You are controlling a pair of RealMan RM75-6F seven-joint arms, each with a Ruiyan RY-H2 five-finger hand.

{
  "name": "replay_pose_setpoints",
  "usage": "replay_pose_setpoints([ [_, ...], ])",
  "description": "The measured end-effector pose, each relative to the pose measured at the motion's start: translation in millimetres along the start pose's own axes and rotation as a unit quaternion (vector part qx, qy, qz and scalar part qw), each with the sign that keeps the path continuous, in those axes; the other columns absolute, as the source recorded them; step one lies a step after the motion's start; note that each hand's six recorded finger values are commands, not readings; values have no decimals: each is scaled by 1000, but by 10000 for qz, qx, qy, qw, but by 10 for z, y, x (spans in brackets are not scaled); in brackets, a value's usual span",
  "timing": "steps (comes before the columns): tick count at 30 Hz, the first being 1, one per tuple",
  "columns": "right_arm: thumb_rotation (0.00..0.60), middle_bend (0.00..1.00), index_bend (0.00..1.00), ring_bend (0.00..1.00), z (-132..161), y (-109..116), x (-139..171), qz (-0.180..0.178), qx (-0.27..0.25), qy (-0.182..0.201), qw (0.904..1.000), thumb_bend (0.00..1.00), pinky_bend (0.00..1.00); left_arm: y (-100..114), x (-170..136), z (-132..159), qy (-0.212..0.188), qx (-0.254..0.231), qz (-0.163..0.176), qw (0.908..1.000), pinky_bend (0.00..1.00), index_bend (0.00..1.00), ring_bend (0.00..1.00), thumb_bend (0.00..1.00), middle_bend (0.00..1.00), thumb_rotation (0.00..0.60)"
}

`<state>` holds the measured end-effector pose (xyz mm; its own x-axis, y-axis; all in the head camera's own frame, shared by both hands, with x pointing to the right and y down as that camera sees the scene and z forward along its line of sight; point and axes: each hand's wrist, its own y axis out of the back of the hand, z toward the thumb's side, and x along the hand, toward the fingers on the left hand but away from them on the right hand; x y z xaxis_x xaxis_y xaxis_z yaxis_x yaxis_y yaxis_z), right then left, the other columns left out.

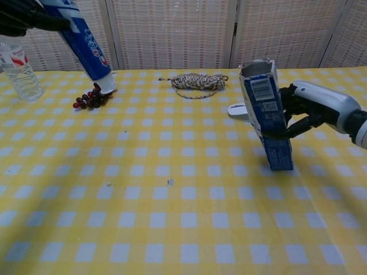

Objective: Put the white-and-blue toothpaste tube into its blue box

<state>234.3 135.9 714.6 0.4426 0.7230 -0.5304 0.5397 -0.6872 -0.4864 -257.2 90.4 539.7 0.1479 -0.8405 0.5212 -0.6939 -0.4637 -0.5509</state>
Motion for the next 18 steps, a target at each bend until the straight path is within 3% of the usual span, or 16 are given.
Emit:
replay_pose_setpoints([
  [10,600,426,614,469,199,-348,-228,27,-614,268,9977,312,584,121,85,573,-87,-1173,-512,9917,1000,976,1000,752,1000,600],
  [18,600,426,614,468,432,-627,-467,110,-1015,491,9936,313,584,110,142,868,-280,-1334,-703,9882,1000,976,1000,752,1000,600],
])
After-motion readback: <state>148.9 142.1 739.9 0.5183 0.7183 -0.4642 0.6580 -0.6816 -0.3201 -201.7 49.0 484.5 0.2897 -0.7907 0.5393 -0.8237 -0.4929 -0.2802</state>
